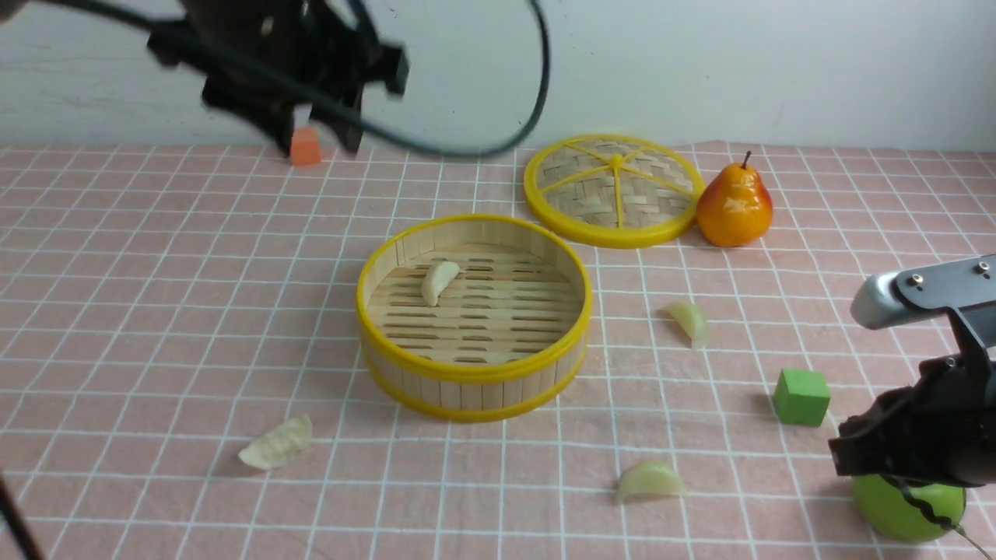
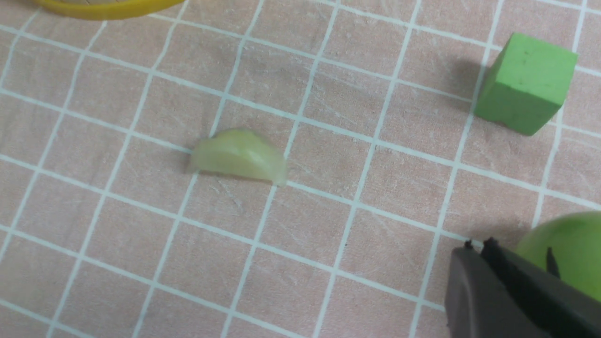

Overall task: Put the dumplings into the steamer on the table with the pink tablecloth.
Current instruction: 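Reach for and grasp a dumpling on the table with the left gripper, then place the dumpling into the bamboo steamer basket with the left gripper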

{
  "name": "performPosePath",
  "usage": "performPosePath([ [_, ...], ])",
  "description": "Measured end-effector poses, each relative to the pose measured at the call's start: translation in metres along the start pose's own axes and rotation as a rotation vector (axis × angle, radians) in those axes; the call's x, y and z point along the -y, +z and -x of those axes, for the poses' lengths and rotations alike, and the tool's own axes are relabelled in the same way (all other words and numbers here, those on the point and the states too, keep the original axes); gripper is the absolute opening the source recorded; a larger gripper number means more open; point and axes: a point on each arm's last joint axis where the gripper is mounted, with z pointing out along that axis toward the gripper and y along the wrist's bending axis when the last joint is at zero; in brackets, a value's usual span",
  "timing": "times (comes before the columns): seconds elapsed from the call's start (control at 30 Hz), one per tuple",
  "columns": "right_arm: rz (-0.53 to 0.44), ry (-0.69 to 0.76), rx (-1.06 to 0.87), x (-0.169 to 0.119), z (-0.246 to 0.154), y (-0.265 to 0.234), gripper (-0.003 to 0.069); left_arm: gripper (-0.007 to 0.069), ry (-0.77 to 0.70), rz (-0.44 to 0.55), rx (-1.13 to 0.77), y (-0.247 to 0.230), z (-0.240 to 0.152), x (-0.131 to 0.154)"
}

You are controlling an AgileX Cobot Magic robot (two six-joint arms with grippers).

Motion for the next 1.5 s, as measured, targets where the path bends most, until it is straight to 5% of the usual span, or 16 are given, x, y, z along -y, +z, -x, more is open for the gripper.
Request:
performPosePath([
  [0.23,0.016,0.028,-0.004,-0.001,0.0,0.0,0.0031,0.0407,0.065,0.035,-0.122,0.107,-0.101,-0.007],
  [0.63,0.032,0.054,-0.015,-0.003,-0.001,0.0,0.0035,0.0414,0.131,0.132,-0.161,0.172,-0.124,-0.013],
  [0.83,0.035,0.054,-0.032,-0.003,-0.003,0.0,0.0042,0.0278,0.13,0.137,-0.158,0.173,-0.12,-0.01],
  [0.97,0.035,0.054,-0.032,-0.003,-0.003,0.0,0.0044,0.0282,0.122,0.15,-0.165,0.156,-0.111,-0.002],
  [1.2,0.036,0.06,-0.017,-0.003,-0.001,0.0,0.005,0.0282,0.162,-0.045,0.122,0.08,-0.045,0.061],
  [1.5,0.036,0.059,-0.013,-0.003,-0.001,0.0,0.005,0.0282,0.183,0.0,0.048,0.156,-0.024,0.083],
])
